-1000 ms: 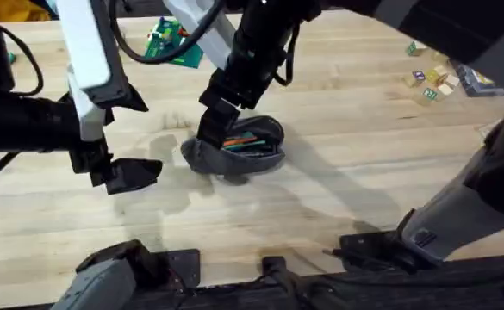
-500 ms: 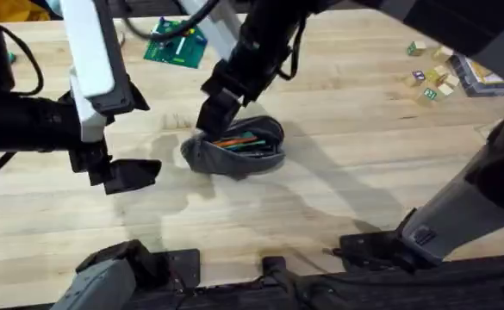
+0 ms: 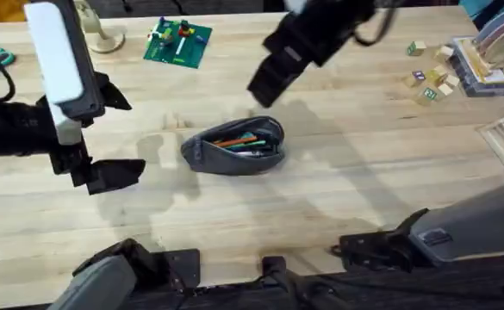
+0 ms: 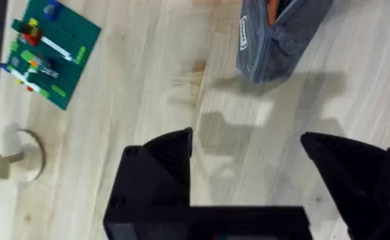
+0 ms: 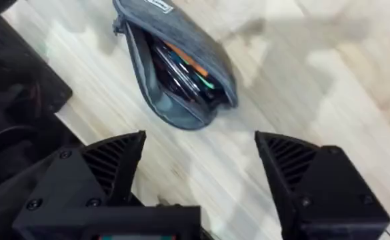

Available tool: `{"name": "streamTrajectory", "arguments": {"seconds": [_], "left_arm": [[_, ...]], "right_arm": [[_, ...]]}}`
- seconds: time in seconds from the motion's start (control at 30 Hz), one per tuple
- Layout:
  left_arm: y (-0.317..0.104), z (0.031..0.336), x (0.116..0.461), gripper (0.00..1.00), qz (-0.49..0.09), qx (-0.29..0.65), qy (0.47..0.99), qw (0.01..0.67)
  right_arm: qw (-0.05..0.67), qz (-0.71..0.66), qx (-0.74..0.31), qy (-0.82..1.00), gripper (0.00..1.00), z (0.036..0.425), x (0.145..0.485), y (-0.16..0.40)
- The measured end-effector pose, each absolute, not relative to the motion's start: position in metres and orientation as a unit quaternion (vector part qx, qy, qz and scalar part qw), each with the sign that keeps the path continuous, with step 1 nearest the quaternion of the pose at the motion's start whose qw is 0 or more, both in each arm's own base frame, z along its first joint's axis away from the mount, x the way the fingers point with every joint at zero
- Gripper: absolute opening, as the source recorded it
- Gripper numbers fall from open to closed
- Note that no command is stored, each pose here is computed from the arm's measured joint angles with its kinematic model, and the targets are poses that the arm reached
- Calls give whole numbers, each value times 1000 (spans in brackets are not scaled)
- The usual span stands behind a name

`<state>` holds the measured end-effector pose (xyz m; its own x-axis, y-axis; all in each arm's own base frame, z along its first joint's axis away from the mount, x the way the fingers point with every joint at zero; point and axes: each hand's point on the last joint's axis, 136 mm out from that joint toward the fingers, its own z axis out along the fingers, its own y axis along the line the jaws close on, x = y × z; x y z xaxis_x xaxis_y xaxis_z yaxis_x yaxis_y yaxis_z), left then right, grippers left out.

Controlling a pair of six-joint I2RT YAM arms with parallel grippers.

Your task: Unzip the bag, pick up the pens from the table one at a time and place them inside, then zip the bag closed.

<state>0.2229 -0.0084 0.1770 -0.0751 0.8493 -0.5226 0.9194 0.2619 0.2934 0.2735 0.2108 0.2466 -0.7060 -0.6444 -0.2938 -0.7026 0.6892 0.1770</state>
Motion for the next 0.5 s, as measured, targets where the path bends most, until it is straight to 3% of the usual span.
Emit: {"name": "streamTrajectory", "arguments": {"seconds": [0.23, 0.5], "left_arm": [[-2, 154, 230, 994, -102, 613, 724, 299], [-6, 137, 235, 993, -140, 648, 683, 307]], "right_arm": [[183, 103, -372, 904, 998, 292, 257, 183], [226, 92, -371, 896, 998, 316, 244, 168]]}}
